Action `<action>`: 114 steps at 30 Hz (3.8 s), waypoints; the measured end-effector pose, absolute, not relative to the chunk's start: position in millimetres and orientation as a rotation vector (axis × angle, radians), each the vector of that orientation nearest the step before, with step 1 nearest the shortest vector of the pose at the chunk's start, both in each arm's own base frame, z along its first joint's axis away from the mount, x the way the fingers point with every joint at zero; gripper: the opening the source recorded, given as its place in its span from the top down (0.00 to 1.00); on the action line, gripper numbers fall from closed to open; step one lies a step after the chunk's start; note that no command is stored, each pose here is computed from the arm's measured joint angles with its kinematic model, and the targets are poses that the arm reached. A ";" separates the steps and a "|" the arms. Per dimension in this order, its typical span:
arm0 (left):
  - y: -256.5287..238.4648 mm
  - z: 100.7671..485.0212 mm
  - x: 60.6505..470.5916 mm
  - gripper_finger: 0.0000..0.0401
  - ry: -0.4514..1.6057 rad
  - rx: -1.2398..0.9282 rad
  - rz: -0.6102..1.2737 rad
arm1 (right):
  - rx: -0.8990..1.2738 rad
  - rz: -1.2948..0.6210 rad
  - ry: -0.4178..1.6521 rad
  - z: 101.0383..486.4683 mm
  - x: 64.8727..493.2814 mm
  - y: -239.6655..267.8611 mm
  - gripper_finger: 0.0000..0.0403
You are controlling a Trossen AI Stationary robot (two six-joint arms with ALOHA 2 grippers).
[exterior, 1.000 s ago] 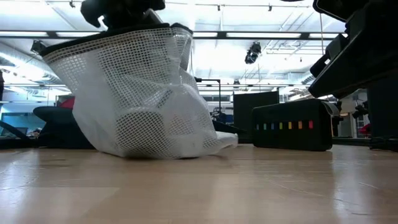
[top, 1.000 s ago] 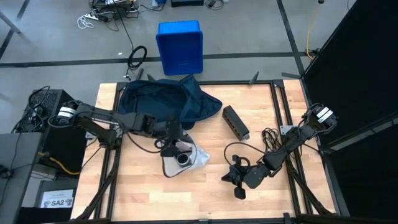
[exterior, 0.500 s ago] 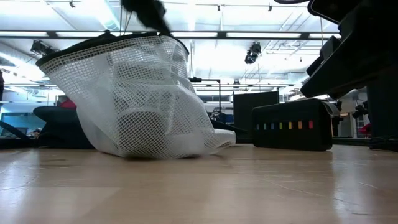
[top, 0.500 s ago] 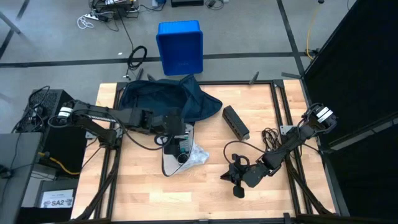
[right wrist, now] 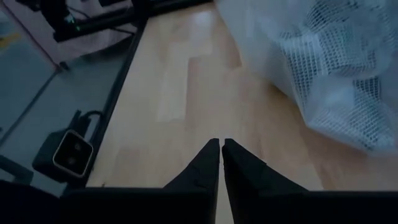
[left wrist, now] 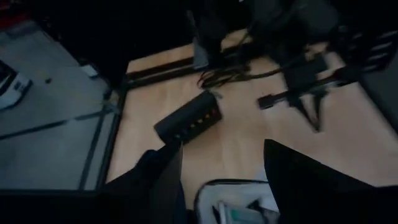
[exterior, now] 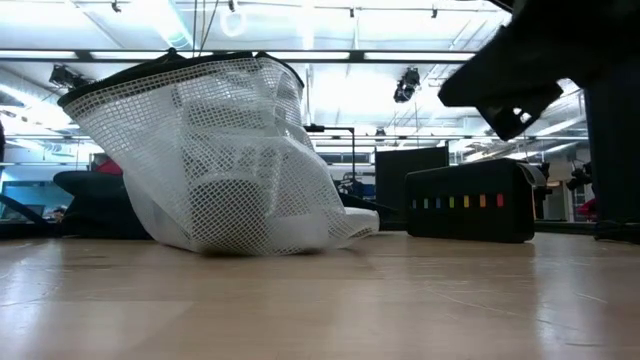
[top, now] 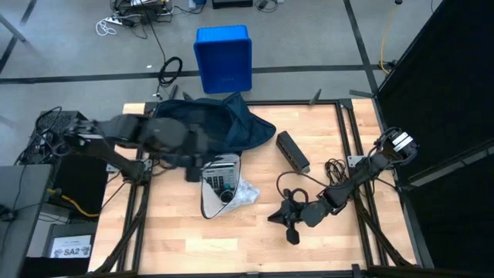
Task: Unpack backpack
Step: Close the white white mesh envelope
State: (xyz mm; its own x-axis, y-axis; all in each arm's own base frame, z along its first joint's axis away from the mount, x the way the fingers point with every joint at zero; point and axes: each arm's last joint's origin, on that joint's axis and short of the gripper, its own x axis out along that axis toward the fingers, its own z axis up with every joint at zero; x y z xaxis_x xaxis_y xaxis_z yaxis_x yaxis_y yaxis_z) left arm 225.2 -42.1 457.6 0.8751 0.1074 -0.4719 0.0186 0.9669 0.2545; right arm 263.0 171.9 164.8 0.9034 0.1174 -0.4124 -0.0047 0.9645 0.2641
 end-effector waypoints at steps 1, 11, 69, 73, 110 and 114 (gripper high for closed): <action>-43.0 456.7 218.0 0.51 0.499 0.239 0.041 | 0.266 0.065 0.432 165.6 263.6 171.7 0.99; -48.7 380.7 175.1 0.51 0.565 0.118 0.078 | 0.245 0.150 0.309 190.1 280.5 172.6 0.99; -55.2 244.9 204.9 0.83 0.681 0.321 0.050 | 0.092 0.001 0.252 291.7 366.3 87.8 0.77; -54.7 247.8 210.1 0.98 0.633 0.309 0.051 | 0.091 0.000 0.256 291.2 366.2 87.7 0.79; -59.4 259.8 227.6 1.00 0.440 0.301 0.045 | 0.095 0.041 0.358 231.2 401.7 72.9 0.96; -59.3 258.2 226.8 1.00 0.458 0.306 0.039 | 0.082 0.053 0.359 231.2 401.6 73.1 0.99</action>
